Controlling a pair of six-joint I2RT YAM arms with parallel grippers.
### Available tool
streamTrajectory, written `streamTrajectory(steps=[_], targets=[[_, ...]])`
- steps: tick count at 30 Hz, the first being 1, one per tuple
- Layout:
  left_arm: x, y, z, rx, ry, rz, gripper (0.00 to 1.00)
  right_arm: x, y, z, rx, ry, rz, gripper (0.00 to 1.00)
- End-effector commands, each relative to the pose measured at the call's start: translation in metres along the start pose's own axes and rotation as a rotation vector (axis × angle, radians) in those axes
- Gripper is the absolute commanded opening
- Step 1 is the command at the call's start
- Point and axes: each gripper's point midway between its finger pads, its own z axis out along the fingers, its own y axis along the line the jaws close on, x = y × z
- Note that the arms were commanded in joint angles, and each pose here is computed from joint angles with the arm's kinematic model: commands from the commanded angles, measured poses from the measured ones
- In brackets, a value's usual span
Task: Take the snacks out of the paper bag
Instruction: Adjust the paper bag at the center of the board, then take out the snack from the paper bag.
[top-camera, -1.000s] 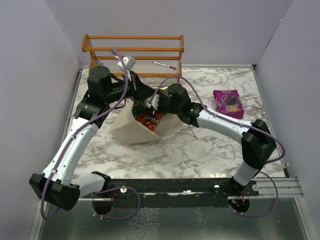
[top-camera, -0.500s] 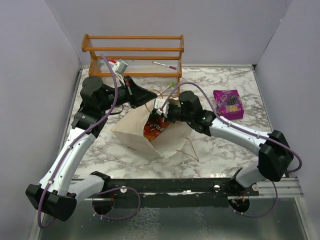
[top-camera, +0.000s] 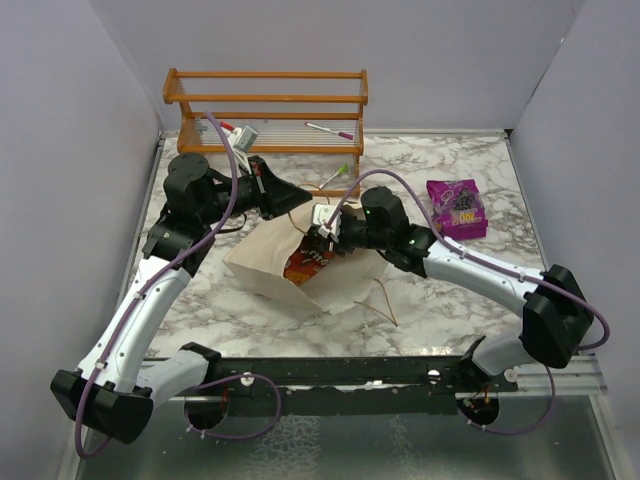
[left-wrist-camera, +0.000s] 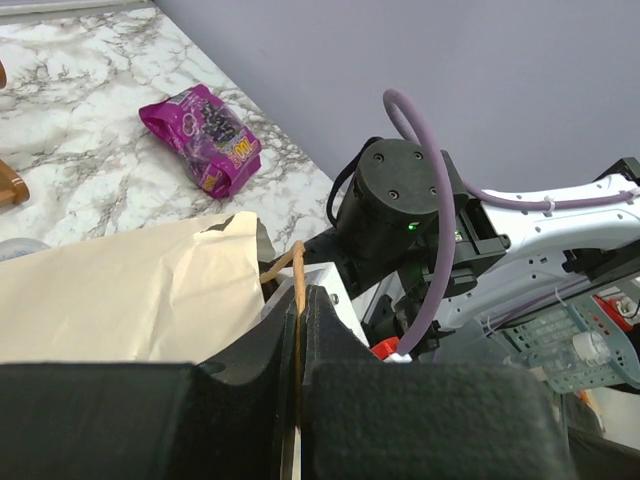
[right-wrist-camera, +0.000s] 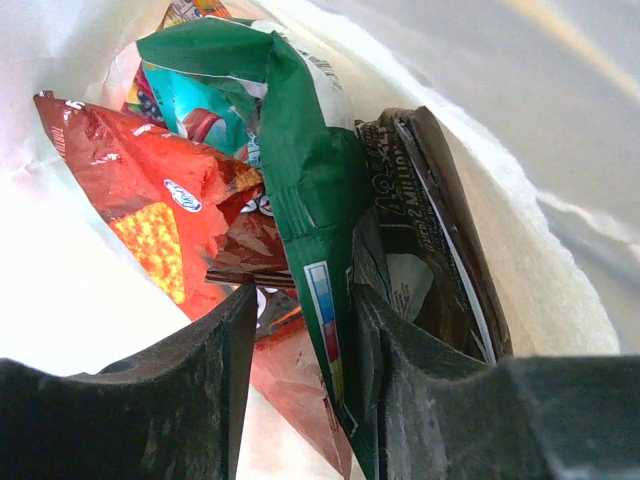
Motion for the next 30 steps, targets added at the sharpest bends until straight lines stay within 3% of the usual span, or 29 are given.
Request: streamTrajectory(steps=[1, 8, 15, 22, 30], targets=[[-0.003, 0.0, -0.004, -0.024, -0.017, 0.022, 0.0, -0.022, 0.007, -0.008, -0.036, -0.069, -0.008, 0.45], [-0.002, -0.001, -0.002, -0.003, -0.012, 0.011, 0.0, -0.053, 0.004, -0.014, -0.001, -0.201, 0.11, 0.57], [-0.003, -0.006, -0.004, 0.004, -0.014, 0.011, 0.0, -0.053, -0.017, -0.006, 0.099, -0.215, 0.134, 0.57], [-0.004, -0.009, -0.005, 0.011, -0.02, 0.006, 0.0, -0.042, -0.024, 0.013, 0.093, -0.173, 0.097, 0.42], [-0.006, -0.011, -0.006, 0.016, -0.029, 0.004, 0.0, -0.037, -0.025, 0.018, 0.097, -0.162, 0.083, 0.39]])
